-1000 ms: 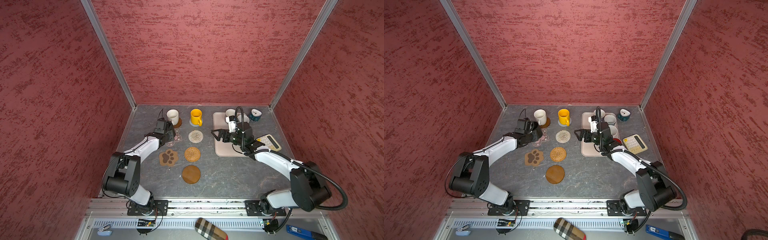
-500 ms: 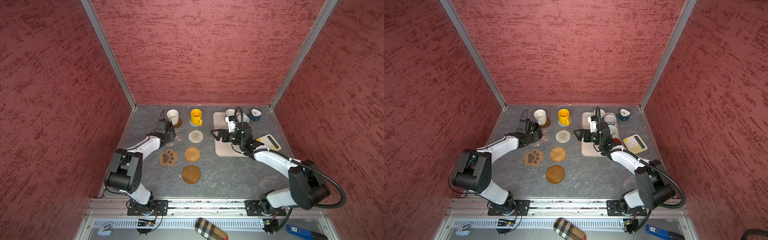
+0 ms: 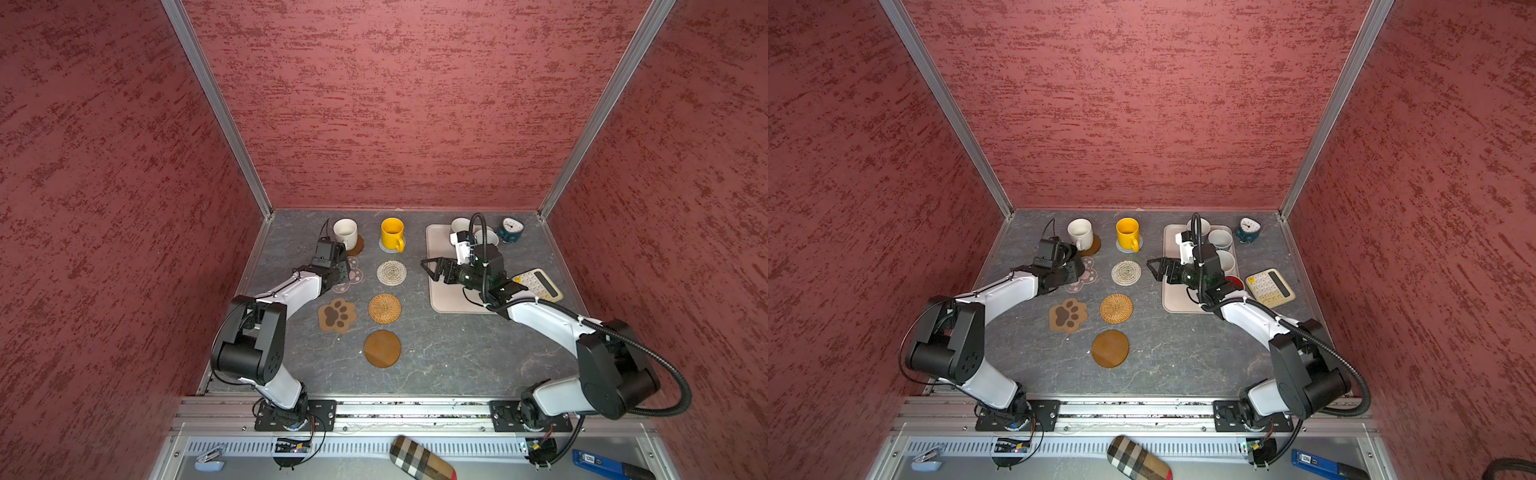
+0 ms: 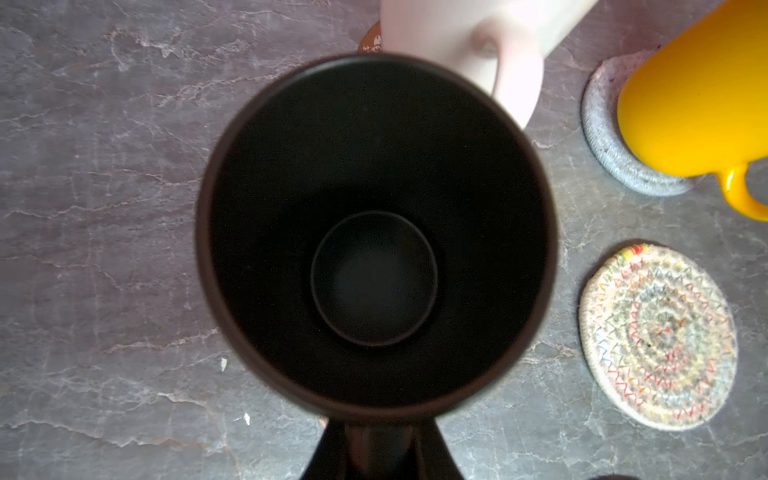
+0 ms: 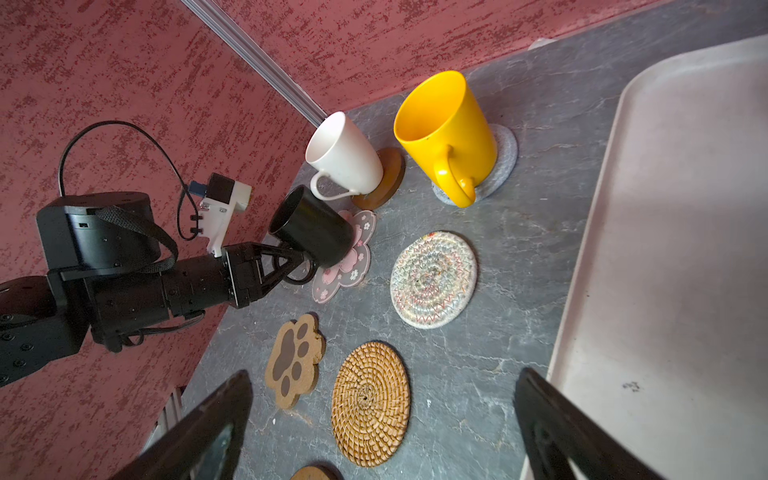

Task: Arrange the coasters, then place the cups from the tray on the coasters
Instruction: 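Lower the black mug onto the pink flower coaster and open the left gripper, then draw the left gripper back while the right gripper descends into the red-lined mug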

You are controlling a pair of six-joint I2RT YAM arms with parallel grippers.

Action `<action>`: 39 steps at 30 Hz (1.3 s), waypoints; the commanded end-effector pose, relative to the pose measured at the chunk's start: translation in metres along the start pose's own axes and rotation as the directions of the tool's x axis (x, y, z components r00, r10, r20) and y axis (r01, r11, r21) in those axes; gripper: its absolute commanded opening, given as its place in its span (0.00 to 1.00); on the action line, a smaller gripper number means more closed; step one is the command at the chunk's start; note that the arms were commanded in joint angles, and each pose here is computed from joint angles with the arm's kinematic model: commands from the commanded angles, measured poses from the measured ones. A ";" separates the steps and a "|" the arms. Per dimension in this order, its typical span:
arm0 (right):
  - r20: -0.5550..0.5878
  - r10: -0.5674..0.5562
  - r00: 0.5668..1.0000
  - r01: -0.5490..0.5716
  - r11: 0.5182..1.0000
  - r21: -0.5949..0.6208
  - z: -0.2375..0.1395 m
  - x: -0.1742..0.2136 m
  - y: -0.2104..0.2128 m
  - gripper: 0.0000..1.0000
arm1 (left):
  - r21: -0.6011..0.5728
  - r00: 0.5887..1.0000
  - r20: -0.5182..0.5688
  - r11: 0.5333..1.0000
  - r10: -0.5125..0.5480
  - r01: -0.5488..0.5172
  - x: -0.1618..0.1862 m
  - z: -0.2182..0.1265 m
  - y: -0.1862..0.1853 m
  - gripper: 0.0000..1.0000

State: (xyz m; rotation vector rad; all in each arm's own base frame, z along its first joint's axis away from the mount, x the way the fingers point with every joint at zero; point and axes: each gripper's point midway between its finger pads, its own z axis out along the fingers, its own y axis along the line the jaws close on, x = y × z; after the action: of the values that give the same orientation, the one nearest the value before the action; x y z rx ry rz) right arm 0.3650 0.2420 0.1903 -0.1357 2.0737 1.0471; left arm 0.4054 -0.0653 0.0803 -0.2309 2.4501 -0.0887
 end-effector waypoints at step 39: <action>0.065 0.044 0.997 -0.072 0.830 0.554 -0.097 0.007 -0.066 0.90 | 0.166 0.984 0.175 0.985 0.027 -0.057 -0.005 -0.128 -0.043 1.00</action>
State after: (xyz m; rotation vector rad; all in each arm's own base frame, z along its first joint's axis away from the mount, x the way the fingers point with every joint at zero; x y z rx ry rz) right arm 0.3422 0.1567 0.1911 0.1806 2.2133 0.5847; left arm 0.3491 -0.0962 0.1959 -0.1419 2.2109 -0.2156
